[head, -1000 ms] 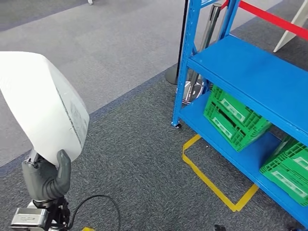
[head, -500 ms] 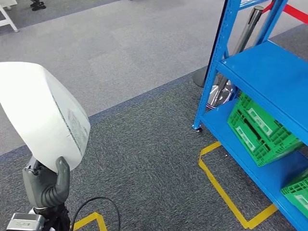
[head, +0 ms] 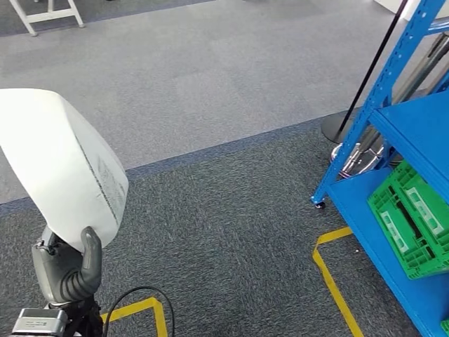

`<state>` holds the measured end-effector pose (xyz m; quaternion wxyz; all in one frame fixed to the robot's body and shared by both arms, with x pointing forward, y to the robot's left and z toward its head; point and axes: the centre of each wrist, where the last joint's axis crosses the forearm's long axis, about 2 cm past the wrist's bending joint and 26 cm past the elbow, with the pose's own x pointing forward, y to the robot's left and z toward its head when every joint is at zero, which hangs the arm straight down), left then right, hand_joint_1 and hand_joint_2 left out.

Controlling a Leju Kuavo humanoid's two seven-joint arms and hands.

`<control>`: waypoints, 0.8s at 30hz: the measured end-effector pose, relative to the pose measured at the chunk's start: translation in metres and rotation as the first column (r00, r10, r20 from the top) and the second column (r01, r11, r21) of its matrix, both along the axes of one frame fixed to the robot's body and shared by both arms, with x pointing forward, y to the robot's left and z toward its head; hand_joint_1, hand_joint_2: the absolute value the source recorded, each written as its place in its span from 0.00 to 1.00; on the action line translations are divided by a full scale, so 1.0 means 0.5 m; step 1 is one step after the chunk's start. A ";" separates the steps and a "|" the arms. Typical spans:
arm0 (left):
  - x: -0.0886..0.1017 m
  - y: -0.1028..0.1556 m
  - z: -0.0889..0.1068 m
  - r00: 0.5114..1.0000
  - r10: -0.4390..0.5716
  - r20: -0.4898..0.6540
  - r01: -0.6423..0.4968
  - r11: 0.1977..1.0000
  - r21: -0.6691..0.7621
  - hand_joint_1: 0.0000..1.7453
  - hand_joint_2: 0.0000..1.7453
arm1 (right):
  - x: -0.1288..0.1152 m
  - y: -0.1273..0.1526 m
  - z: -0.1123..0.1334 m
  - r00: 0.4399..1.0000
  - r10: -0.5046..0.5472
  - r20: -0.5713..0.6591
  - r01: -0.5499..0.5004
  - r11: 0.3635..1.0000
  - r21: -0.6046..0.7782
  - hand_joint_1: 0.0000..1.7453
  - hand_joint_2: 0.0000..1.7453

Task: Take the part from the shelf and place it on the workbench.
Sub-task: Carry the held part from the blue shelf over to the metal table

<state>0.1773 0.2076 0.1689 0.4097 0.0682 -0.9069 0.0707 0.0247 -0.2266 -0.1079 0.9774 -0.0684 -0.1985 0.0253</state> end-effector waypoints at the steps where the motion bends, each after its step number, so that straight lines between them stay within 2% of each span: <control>1: 0.001 0.000 0.001 1.000 -0.001 0.001 0.001 1.000 0.001 1.00 1.00 | 0.000 0.000 0.000 1.000 -0.001 0.001 0.001 1.000 0.000 0.00 0.00; 12: 0.006 0.003 0.003 1.000 -0.004 0.002 0.004 1.000 0.014 1.00 1.00 | -0.008 0.001 0.000 1.000 -0.020 -0.019 0.020 1.000 0.000 0.00 0.00; 18: 0.005 0.007 0.002 1.000 0.007 0.000 -0.007 1.000 0.005 1.00 1.00 | -0.011 0.012 0.001 0.997 0.034 -0.073 -0.034 0.999 0.003 0.00 0.00; 24: -0.002 0.007 -0.003 1.000 0.022 -0.015 -0.022 1.000 0.008 1.00 1.00 | -0.008 0.013 0.001 0.994 0.073 -0.078 -0.073 0.997 -0.003 0.00 0.00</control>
